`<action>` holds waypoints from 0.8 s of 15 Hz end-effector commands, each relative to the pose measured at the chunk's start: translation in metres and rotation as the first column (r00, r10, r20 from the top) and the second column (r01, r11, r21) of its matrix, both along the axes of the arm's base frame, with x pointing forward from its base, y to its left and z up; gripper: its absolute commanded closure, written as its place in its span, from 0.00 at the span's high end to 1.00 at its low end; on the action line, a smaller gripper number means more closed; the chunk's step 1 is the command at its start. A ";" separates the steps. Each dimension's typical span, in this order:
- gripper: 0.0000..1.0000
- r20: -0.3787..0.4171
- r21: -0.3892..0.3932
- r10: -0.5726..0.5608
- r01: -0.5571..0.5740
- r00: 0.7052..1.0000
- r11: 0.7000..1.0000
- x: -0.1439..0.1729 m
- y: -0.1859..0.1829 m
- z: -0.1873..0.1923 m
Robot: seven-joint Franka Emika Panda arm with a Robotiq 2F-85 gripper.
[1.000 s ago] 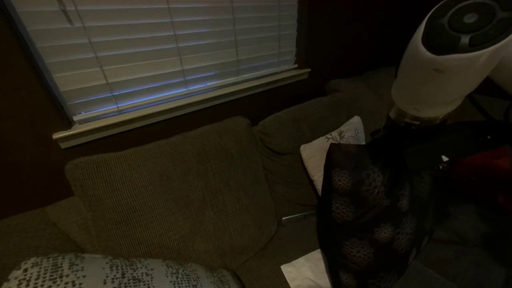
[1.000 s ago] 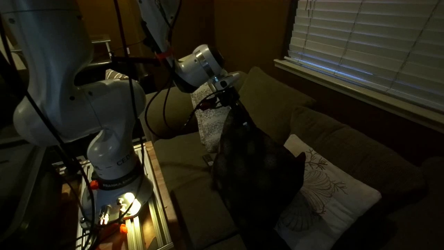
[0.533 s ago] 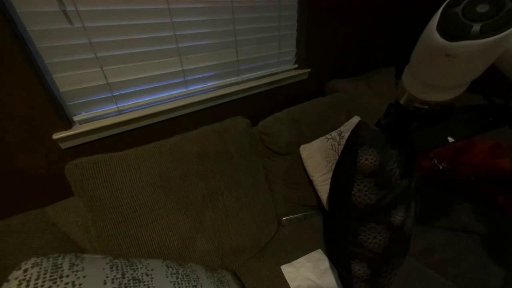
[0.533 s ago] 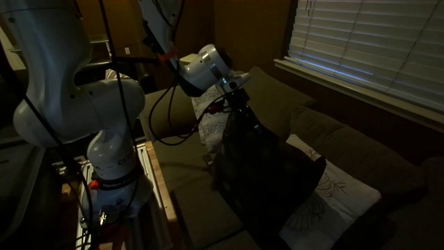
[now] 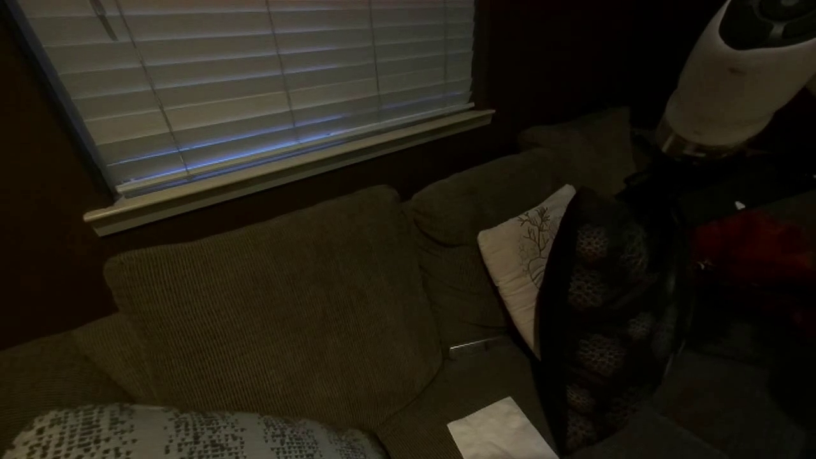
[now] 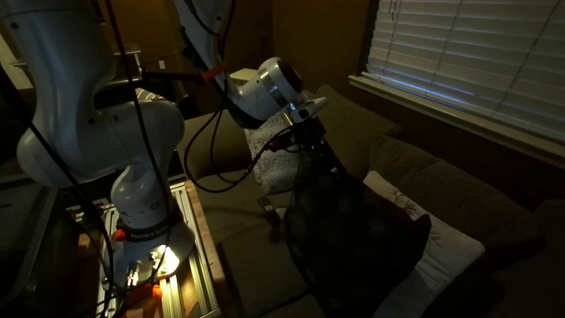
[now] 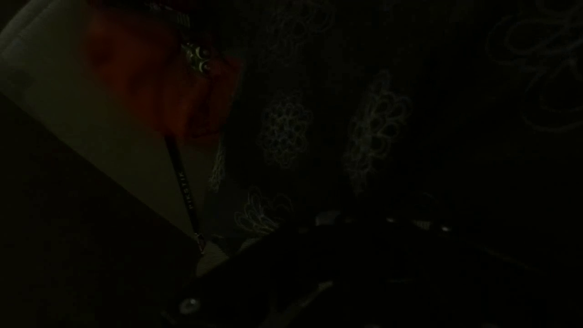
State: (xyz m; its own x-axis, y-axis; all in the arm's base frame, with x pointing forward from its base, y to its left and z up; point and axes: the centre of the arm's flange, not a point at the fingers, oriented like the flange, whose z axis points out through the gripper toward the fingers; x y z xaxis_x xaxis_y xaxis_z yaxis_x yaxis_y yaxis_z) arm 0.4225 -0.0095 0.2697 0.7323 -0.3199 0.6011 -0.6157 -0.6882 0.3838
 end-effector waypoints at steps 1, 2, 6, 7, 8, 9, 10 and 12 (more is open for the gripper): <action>0.01 0.012 -0.065 0.003 -0.002 1.000 0.998 -0.002 -0.022 0.012; 0.01 0.008 -0.064 -0.005 0.005 1.000 0.998 -0.003 -0.027 0.010; 0.01 -0.014 -0.065 0.012 -0.013 1.000 0.998 0.003 -0.044 0.003; 0.01 -0.023 -0.058 0.023 -0.024 0.999 0.998 0.005 -0.046 0.000; 0.01 -0.034 -0.066 0.029 -0.032 0.999 0.997 0.008 -0.049 -0.003; 0.01 -0.044 -0.077 0.030 -0.033 0.999 0.997 0.009 -0.051 -0.002; 0.01 -0.048 -0.093 0.023 -0.027 0.999 0.995 0.013 -0.052 -0.001; 0.01 -0.046 -0.109 0.017 -0.022 0.999 0.994 0.015 -0.054 0.000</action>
State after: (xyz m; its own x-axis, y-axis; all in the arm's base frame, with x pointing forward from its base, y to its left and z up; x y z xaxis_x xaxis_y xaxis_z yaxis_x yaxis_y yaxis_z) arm 0.4152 -0.0556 0.2613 0.7666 -0.3065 0.5642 -0.5932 -0.6744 0.4397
